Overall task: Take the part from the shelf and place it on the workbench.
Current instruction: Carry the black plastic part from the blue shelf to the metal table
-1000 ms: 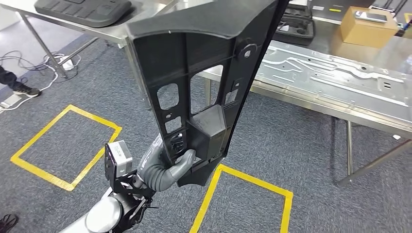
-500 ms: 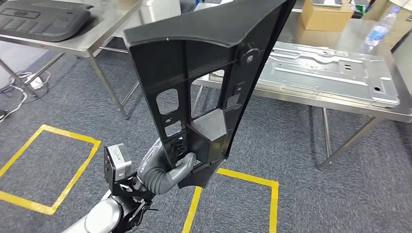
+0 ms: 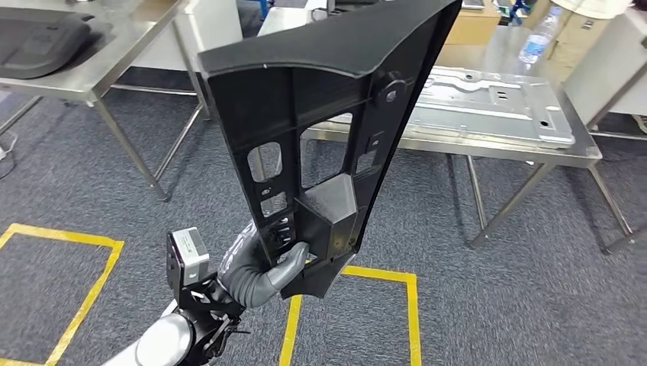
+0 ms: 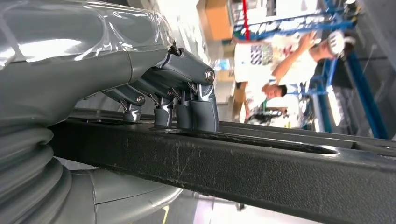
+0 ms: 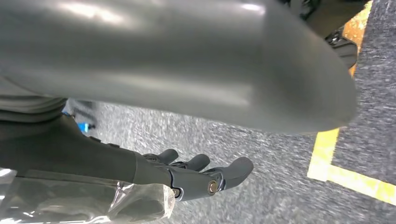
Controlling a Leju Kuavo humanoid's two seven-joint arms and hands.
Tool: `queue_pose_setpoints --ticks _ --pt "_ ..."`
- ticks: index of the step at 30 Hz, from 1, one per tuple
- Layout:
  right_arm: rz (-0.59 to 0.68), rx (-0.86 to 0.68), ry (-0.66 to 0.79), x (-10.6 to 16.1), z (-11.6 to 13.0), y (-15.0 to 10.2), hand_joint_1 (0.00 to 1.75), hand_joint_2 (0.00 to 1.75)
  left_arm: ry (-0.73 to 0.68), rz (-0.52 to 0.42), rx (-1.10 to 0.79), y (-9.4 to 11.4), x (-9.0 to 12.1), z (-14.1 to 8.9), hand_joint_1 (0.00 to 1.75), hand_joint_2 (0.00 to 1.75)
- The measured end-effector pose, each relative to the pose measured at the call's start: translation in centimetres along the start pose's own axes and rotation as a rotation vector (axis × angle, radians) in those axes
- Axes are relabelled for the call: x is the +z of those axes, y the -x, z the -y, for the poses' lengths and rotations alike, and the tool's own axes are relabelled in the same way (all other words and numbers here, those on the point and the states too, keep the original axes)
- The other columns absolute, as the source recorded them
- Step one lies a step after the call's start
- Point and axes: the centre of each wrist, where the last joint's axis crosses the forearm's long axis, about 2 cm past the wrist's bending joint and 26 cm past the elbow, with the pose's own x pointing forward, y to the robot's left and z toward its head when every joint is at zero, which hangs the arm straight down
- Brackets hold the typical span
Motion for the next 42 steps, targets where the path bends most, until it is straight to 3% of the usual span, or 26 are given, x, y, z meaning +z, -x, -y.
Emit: queue_pose_setpoints --ticks 33,42 --pt "0.081 0.129 0.093 -0.6 3.4 0.0 0.0 0.0 -0.106 0.052 -0.029 1.3 1.2 0.1 1.75 1.75" --pt "0.124 0.223 0.111 -0.5 2.8 -0.1 0.0 0.0 -0.247 0.052 -0.109 0.4 3.1 -1.6 1.75 1.75"
